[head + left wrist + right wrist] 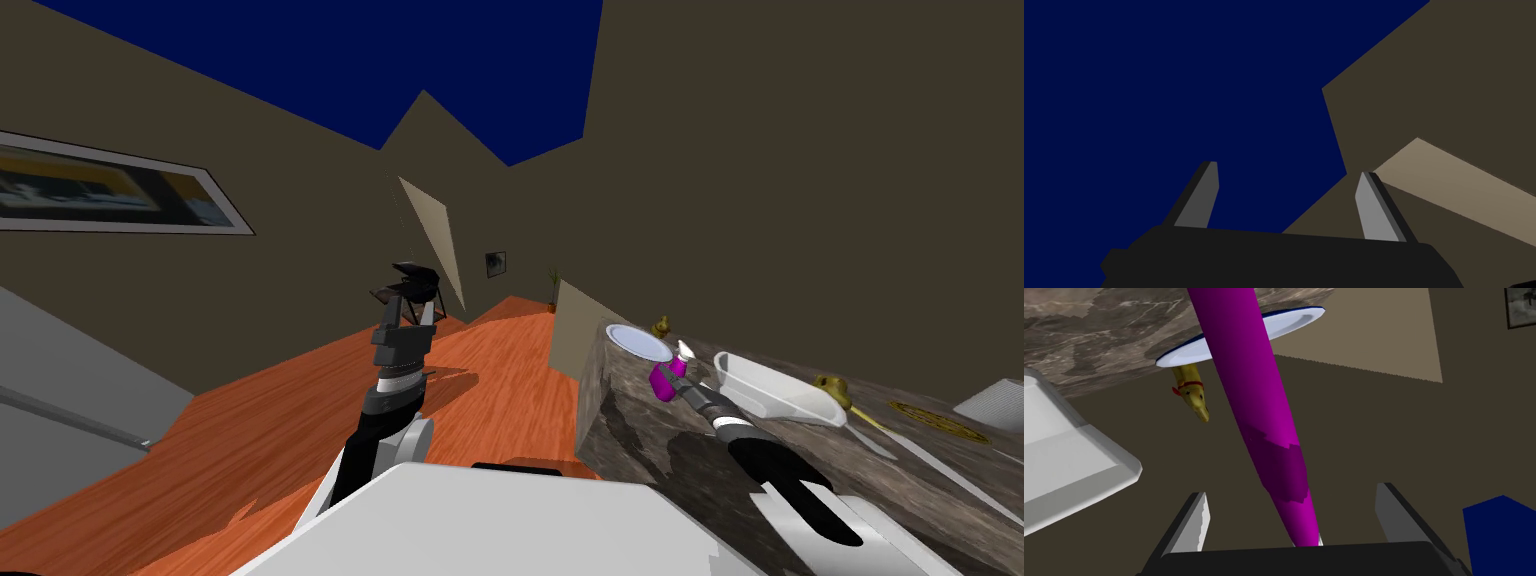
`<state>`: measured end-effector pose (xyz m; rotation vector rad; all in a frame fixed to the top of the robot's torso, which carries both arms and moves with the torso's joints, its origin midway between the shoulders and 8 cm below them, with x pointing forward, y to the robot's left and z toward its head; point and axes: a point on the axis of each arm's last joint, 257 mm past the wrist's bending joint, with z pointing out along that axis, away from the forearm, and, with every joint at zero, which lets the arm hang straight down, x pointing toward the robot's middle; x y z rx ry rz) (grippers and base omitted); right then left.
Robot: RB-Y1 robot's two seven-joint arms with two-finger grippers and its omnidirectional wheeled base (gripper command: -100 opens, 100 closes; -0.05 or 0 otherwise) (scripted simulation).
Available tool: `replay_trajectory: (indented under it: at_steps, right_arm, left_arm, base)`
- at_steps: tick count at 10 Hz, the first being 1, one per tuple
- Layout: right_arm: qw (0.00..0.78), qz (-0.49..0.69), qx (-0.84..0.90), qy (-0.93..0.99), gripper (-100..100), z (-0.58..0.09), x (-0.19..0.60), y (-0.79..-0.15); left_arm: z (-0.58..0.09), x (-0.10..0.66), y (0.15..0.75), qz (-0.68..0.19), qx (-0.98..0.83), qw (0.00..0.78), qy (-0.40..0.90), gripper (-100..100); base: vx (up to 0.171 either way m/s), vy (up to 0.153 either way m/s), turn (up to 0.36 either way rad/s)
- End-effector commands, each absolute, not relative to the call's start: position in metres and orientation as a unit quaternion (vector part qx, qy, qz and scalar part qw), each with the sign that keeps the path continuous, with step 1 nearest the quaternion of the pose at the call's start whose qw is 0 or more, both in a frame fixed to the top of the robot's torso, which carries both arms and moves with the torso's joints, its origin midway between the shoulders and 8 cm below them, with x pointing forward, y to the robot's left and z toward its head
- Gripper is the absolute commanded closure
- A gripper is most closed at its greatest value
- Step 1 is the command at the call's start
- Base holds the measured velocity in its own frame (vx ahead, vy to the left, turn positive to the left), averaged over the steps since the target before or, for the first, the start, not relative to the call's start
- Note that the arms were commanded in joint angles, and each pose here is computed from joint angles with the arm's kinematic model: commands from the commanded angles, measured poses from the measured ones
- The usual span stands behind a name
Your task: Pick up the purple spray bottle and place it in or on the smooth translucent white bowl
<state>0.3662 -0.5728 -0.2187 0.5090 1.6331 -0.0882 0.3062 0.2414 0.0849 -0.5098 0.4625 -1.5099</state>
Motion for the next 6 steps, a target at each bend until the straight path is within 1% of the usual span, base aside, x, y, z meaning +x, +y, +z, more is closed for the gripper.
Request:
replay_trajectory:
  at_steps: [1,6]
  right_arm:
    - [0.64,-0.073,0.219,0.733,-100,-0.224,0.36,-0.591]
    - [0.6,-0.157,0.203,0.758,-100,-0.234,0.343,-0.641]
  left_arm:
    - [0.085,0.306,0.241,-0.671,-0.227,0.675,0.206,0]
    - [0.085,0.306,0.241,-0.671,-0.227,0.675,0.206,0]
  base:
    - [0.027,0.09,0.055]
    - [0.021,0.086,0.034]
